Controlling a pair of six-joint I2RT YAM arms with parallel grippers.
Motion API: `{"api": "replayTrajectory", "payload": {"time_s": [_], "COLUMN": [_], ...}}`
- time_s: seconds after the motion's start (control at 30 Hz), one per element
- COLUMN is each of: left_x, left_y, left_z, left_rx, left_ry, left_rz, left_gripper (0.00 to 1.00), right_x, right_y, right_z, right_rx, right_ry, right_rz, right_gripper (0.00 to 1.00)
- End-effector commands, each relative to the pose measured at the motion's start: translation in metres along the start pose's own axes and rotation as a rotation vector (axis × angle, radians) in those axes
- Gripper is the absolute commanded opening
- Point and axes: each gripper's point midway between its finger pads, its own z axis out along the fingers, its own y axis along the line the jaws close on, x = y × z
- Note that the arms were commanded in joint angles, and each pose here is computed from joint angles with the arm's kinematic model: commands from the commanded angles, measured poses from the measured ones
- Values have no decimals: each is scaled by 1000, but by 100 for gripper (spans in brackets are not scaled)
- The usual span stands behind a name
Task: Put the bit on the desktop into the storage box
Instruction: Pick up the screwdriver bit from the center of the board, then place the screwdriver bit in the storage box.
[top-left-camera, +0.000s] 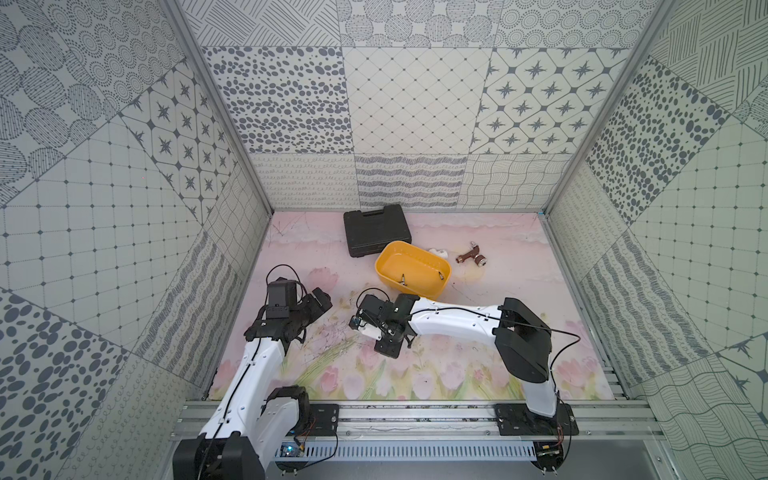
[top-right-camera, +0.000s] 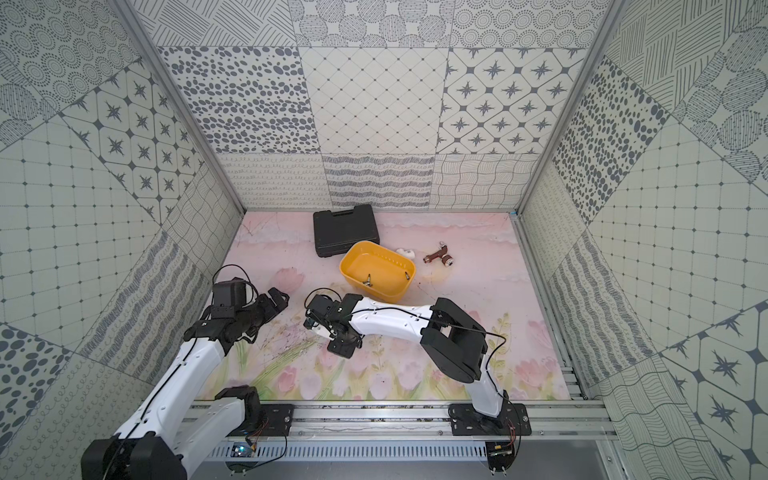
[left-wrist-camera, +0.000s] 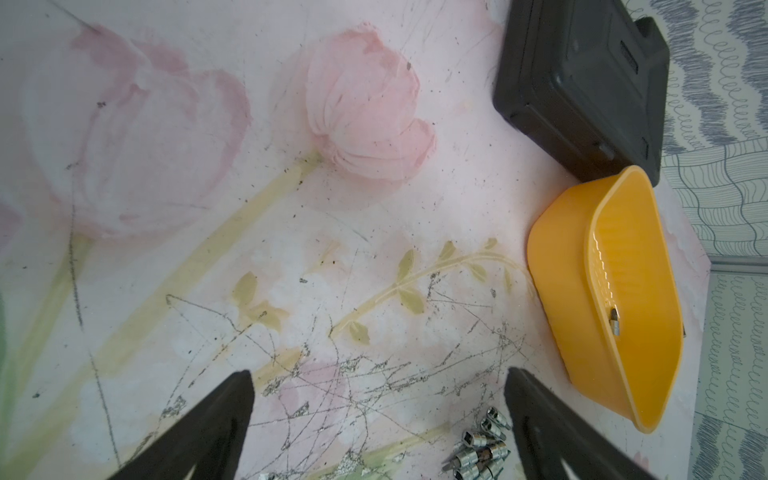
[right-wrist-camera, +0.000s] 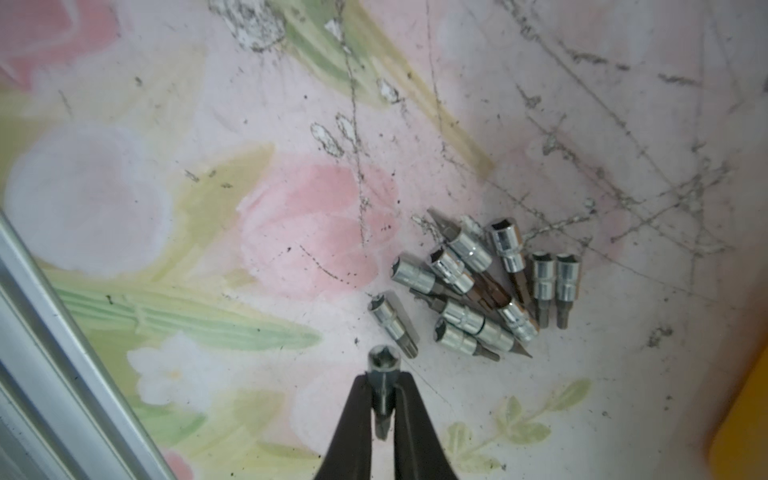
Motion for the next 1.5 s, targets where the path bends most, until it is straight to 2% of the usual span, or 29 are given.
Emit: {"api": "replayTrajectory", "payload": {"time_s": [0.0, 0.17, 0.43, 0.7, 0.93, 1.1, 1.2, 1.27, 1.47], "left_x": [-5, -5, -5, -4, -1, 7, 22, 34, 56], "left_y": [-7, -8, -9, -13, -19, -39, -59, -67, -81], "left_z": [-4, -3, -3, -3, -5, -9, -13, -15, -22], "left_rx": [27, 30, 38, 58, 91, 186, 231, 211, 177], "left_ry": [-7, -3, -2, 9, 29, 85, 135, 169, 225], "left_rz": [12, 11, 15, 19, 32, 75, 160, 242, 378], "left_gripper": [99, 99, 99, 99, 99, 99, 99, 99, 99], "right_x": [-14, -19, -11, -15, -9, 8, 19, 25, 30], "right_y": [-9, -22, -20, -40, -99, -160, -194, -212, -247], "right_z": [-26, -40, -33, -53, -77, -87, -87, -86, -76], "right_rx": [3, 6, -7, -25, 17, 102, 120, 122, 151], "right_ry": [-86, -123, -110, -191, -263, -298, -319, -332, -344], "right_rz": [44, 79, 94, 198, 390, 573, 693, 755, 852], "right_gripper": [10, 10, 9, 9, 9, 10, 10, 10, 11]}}
